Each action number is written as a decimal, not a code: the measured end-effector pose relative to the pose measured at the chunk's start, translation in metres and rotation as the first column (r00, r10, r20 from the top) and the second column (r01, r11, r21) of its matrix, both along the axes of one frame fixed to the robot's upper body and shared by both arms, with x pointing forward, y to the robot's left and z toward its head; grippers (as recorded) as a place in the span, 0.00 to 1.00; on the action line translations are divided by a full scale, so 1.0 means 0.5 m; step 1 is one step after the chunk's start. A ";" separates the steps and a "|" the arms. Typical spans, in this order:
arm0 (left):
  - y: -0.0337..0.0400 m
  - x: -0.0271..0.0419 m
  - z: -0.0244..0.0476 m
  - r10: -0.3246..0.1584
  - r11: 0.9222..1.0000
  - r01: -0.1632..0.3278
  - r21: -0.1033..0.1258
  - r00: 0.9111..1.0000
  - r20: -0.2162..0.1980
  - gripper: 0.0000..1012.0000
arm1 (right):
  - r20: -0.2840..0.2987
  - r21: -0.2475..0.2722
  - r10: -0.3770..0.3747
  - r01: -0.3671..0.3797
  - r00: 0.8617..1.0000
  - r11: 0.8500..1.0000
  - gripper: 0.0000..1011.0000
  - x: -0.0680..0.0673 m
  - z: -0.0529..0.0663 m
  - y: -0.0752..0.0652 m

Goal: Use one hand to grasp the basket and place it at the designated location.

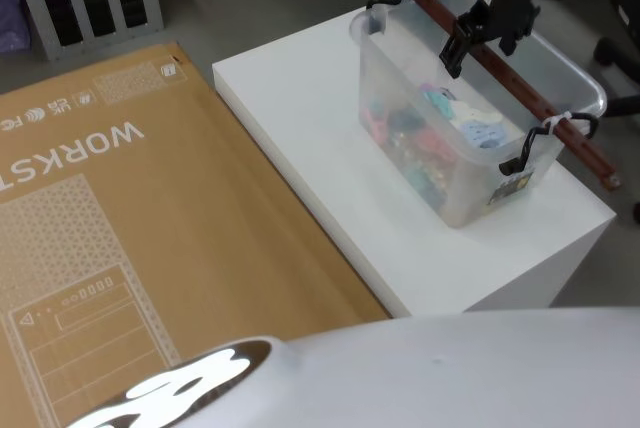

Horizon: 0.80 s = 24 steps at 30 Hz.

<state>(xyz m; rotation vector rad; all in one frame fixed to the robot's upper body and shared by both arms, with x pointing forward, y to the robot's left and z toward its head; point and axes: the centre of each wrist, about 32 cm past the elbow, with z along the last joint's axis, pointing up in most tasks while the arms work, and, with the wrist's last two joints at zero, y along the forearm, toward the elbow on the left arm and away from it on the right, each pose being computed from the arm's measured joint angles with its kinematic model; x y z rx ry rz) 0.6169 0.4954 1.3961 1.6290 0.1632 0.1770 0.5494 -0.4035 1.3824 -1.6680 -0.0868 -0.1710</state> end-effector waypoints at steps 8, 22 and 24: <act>0.000 0.000 0.000 0.000 1.000 0.000 0.000 1.000 0.000 0.00 | -0.005 0.000 0.001 -0.001 1.000 1.000 0.70 0.004 -0.002 0.000; 0.000 0.000 0.000 0.000 1.000 0.000 0.000 1.000 0.000 0.00 | -0.005 -0.006 -0.006 0.006 1.000 1.000 0.26 0.005 -0.002 -0.004; 0.000 0.000 0.000 0.000 1.000 0.000 0.000 1.000 0.000 0.00 | -0.005 -0.007 -0.008 0.008 1.000 1.000 0.24 0.005 -0.002 -0.004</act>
